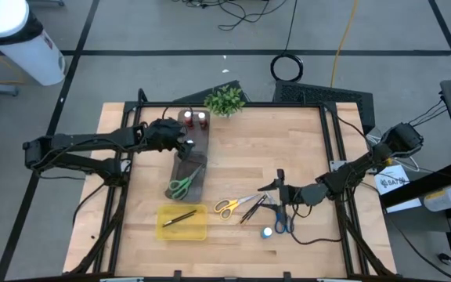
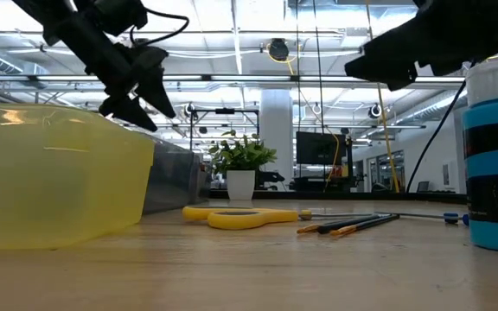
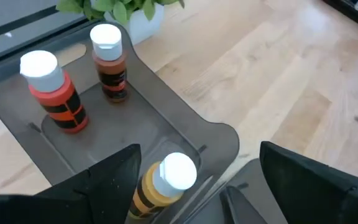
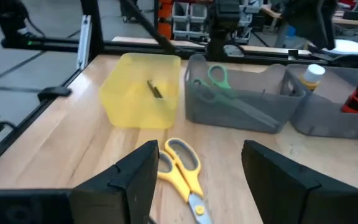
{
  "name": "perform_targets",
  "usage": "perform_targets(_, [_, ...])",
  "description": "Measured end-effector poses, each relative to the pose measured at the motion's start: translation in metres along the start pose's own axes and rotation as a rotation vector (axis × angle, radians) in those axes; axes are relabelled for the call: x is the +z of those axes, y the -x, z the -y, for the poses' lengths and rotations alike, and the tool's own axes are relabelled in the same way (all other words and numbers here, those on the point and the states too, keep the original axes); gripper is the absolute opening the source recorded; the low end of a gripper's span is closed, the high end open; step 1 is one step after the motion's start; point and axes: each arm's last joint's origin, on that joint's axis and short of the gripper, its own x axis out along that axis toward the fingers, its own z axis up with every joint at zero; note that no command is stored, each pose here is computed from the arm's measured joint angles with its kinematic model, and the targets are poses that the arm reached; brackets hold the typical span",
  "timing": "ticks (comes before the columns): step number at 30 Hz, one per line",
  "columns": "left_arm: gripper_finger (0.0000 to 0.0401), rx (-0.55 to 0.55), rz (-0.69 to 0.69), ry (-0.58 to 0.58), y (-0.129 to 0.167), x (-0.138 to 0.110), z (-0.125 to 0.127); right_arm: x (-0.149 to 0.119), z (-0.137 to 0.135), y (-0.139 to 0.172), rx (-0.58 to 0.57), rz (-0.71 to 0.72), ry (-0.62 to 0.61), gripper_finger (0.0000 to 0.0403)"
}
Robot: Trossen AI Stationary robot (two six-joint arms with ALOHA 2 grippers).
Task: Pick & Place Paint Supplies
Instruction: Put the blue paint bottle into the top black bin
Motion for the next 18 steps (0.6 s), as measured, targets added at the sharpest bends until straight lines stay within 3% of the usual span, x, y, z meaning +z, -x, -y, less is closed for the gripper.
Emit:
perform_targets(12, [0.0311,-0.003,0.007,-0.008,0.003,0.000,0.000,-0.001,-0.005,0.002,0.026,-0.007,-0.002,0.0217])
perform_targets(18, [0.0307,-0.044,-0.004,-0.006,0.004,0.000,0.001,-0.001,-0.020,0.014,0.189,-0.024,0.047,0.0209])
